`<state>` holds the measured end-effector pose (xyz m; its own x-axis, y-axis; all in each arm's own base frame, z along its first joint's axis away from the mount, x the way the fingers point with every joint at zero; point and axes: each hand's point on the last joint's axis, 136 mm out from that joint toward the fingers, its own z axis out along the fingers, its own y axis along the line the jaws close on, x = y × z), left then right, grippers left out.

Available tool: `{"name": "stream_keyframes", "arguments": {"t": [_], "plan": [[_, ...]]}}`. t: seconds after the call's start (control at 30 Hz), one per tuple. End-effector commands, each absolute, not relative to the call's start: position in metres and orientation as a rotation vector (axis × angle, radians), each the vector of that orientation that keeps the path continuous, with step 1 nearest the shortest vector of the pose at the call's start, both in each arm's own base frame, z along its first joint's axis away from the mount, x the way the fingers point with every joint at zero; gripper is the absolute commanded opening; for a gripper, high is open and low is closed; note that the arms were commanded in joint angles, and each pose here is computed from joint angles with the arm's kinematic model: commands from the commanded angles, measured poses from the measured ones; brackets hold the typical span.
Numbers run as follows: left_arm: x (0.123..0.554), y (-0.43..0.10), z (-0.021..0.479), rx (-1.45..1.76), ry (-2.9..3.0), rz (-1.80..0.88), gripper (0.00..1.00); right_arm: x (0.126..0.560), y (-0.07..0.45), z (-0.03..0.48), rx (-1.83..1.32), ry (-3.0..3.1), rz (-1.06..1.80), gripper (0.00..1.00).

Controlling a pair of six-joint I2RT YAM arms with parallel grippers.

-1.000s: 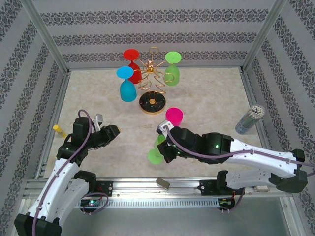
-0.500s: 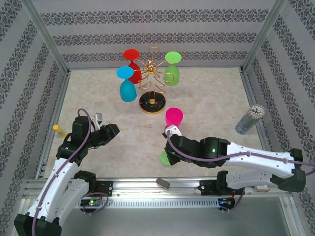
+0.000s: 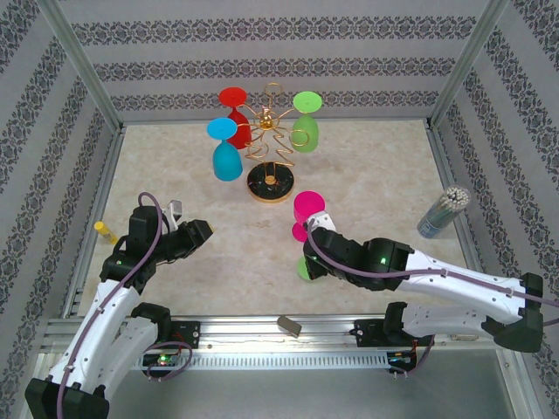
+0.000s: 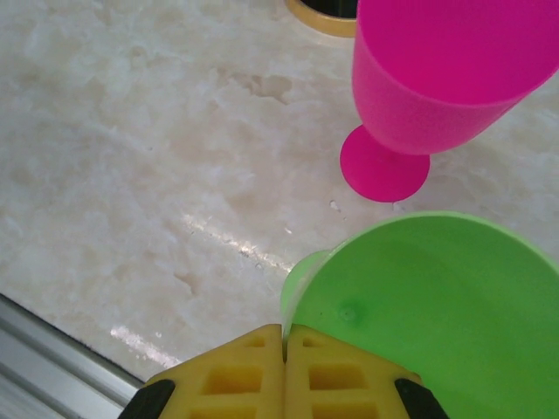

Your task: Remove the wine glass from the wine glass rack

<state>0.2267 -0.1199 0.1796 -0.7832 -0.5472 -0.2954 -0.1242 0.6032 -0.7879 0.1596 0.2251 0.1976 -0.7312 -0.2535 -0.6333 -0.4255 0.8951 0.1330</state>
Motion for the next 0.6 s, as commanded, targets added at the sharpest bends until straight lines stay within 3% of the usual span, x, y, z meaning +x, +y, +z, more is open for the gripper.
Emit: {"name": "stream_keyframes", "arguments": {"t": [0.0,0.57], "plan": [[0.231,-0.119,0.189,-0.499,2.279,-1.065,0.35,0.163,0.226,0.197,-0.504,2.4,0.358,0.0],[0.232,-0.118,0.185,-0.506,2.286,-1.059,0.36,0.17,0.231,0.172,-0.526,2.432,0.262,0.0]]}}
